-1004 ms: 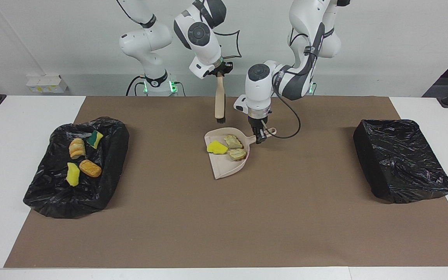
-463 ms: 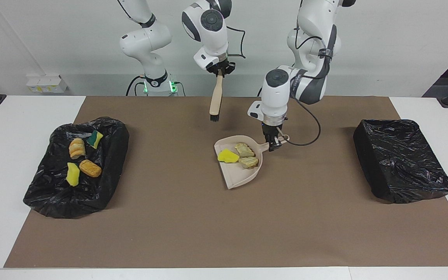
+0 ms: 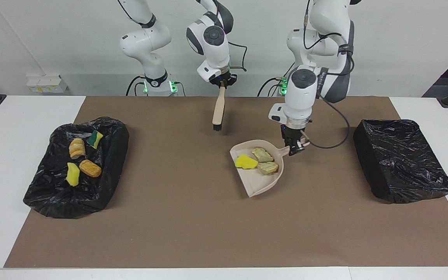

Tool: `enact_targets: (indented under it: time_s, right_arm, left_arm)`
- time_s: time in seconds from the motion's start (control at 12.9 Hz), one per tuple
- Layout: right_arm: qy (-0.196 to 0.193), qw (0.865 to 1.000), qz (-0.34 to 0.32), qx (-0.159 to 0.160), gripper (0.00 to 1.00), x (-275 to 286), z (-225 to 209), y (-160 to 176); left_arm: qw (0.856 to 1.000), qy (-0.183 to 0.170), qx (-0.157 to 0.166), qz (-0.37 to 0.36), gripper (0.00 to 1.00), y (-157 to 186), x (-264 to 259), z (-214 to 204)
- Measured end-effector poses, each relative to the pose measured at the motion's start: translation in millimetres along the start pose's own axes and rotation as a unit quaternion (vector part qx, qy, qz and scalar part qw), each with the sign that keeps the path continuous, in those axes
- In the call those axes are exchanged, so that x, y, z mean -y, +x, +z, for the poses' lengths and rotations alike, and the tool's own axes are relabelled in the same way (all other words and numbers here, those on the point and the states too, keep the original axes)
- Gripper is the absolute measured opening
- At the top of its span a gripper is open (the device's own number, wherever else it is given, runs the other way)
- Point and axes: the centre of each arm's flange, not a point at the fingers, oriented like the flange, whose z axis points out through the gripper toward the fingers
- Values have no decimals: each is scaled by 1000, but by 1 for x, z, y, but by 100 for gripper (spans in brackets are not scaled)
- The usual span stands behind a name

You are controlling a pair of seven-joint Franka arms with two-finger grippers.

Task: Sweep and dump trash in bin
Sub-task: 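Carry the dustpan to the bin nearest the left gripper and dump it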

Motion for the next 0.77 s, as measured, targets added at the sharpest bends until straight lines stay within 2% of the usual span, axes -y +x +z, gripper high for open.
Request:
enact_targets:
  time_s: [0.15,0.39,0.62,0.77]
  right_arm:
    - [-12,1000,-10,-5,26,2,20,-2]
    - [-41,998,-42,-20,26,3,43,3]
    - [-49,997,-58,-29,26,-2,52,7]
    - [-45,997,-59,-35,26,-2,53,8]
  left_arm:
    - [1000,9,6,-8,32,-51,37,-31]
    - [998,38,8,53,32,-134,84,-72]
    - [997,35,25,61,32,-223,112,-76]
    - [998,26,36,38,32,-286,122,-73]
